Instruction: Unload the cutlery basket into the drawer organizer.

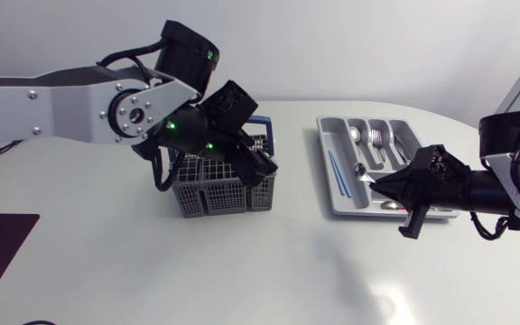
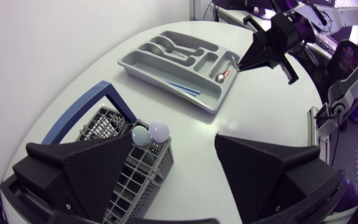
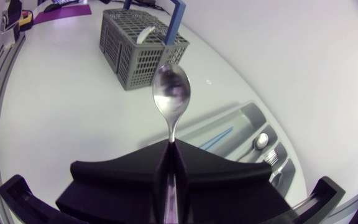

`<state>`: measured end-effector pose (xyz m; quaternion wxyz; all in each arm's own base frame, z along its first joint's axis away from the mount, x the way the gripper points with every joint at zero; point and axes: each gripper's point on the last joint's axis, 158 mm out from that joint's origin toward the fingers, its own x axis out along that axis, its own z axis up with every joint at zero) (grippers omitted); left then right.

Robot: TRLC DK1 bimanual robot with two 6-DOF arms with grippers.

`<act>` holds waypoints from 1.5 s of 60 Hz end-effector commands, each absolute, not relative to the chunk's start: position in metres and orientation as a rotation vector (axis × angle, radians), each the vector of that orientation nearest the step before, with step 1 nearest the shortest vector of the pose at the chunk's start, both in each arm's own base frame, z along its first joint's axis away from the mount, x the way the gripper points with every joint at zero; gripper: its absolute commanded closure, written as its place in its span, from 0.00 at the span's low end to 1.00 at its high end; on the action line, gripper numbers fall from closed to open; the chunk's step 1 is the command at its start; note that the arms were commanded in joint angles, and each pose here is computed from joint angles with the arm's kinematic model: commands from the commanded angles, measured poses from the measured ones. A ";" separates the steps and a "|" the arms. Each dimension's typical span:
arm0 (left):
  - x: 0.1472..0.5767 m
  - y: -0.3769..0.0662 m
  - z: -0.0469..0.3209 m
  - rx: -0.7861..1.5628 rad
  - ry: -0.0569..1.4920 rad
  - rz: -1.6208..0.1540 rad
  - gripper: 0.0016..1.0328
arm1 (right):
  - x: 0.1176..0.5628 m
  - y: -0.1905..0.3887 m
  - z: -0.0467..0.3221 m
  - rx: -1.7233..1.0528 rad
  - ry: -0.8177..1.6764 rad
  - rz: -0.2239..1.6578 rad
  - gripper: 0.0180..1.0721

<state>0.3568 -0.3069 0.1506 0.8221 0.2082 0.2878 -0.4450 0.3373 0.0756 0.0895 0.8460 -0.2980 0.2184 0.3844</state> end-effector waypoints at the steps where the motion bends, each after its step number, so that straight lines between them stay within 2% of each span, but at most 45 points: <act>1: 0.364 -0.314 0.162 0.522 0.550 -0.969 0.07 | 0.337 0.057 0.067 -0.685 0.490 0.841 0.94; 21: 0.374 -0.320 0.158 0.610 0.540 -0.965 0.07 | 0.369 -0.016 0.029 -0.764 0.553 0.848 0.94; 33: 0.378 -0.324 0.155 0.653 0.537 -0.970 0.07 | 0.386 -0.037 0.020 -0.817 0.566 0.854 0.94; 52: 0.385 -0.332 0.154 0.726 0.520 -0.954 0.07 | 0.383 -0.049 -0.013 -0.897 0.640 0.883 0.93; 56: 0.385 -0.336 0.154 0.741 0.526 -0.938 0.07 | 0.385 -0.051 -0.014 -0.900 0.640 0.877 0.83; 61: 0.388 -0.339 0.150 0.762 0.543 -0.894 0.07 | 0.387 -0.055 -0.013 -0.892 0.652 0.859 0.57; 64: 0.387 -0.340 0.149 0.777 0.547 -0.884 0.07 | 0.388 -0.057 -0.013 -0.882 0.662 0.846 0.47; 77: 0.379 -0.348 0.157 0.907 0.515 -0.841 0.07 | 0.384 -0.059 -0.004 -0.864 0.668 0.812 0.28; 90: 0.382 -0.344 0.174 1.167 0.385 -0.919 0.07 | 0.368 -0.047 0.010 -0.871 0.643 0.806 0.23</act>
